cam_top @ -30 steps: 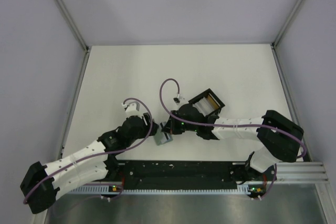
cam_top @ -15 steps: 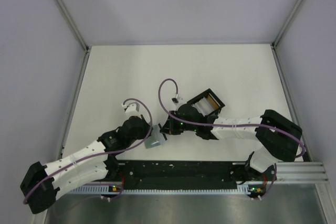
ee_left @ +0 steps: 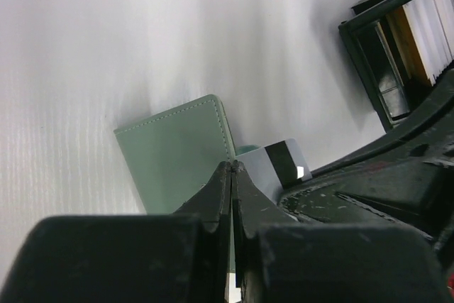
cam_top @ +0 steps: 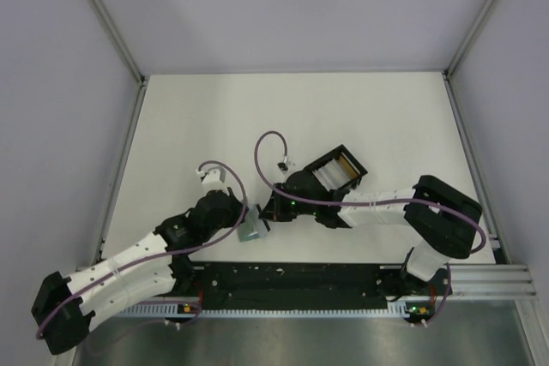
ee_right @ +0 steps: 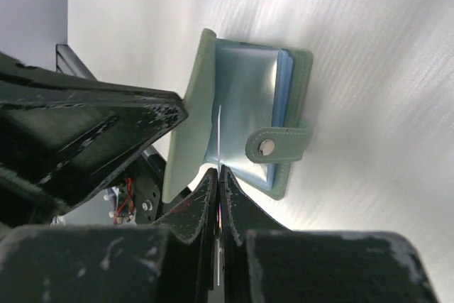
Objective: Put the credit cards into the card holder
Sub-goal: Open the card holder at the center of the board.
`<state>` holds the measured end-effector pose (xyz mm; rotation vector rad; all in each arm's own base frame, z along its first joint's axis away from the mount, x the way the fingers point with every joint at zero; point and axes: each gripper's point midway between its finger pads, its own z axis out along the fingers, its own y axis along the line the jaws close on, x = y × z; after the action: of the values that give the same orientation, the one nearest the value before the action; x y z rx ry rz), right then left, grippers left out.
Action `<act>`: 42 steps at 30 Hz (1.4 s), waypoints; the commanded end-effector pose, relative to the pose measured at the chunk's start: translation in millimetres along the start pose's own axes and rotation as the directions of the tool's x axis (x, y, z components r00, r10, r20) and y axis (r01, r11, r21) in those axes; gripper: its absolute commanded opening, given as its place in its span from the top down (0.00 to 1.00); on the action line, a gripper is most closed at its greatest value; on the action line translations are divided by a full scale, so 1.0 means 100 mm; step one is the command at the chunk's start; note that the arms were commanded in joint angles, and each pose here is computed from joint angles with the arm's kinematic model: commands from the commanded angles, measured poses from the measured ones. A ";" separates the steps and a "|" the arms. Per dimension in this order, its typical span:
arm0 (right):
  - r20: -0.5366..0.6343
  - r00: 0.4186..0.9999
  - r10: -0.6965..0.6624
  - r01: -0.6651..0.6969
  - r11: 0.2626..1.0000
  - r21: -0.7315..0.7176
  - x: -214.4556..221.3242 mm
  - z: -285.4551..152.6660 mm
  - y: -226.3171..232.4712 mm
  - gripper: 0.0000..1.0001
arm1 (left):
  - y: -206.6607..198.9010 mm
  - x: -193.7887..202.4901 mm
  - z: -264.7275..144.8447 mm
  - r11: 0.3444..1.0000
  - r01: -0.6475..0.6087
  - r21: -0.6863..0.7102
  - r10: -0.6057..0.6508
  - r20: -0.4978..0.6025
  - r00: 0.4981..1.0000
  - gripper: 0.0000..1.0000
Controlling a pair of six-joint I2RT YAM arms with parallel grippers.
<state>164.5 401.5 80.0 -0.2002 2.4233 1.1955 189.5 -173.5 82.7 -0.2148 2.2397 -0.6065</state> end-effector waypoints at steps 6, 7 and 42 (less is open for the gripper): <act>0.082 0.996 -0.044 0.031 0.988 0.149 -0.25 0.12 -0.20 1.00 | -0.48 -0.18 -0.08 0.978 0.004 0.209 -0.011 0.031 0.999 1.00; 0.091 0.995 -0.051 0.034 0.984 0.177 -0.26 0.08 -0.29 1.00 | -0.55 -0.17 -0.08 0.970 0.008 0.242 -0.015 0.026 1.000 1.00; 0.085 0.994 -0.066 0.061 0.996 0.063 -0.19 0.07 -0.02 1.00 | 0.27 0.25 0.18 0.994 0.071 -0.078 -0.072 -0.015 0.997 1.00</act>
<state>183.4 368.4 59.1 -0.1545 2.4277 0.9702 203.1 -187.9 77.7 -0.3173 2.1663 -0.7055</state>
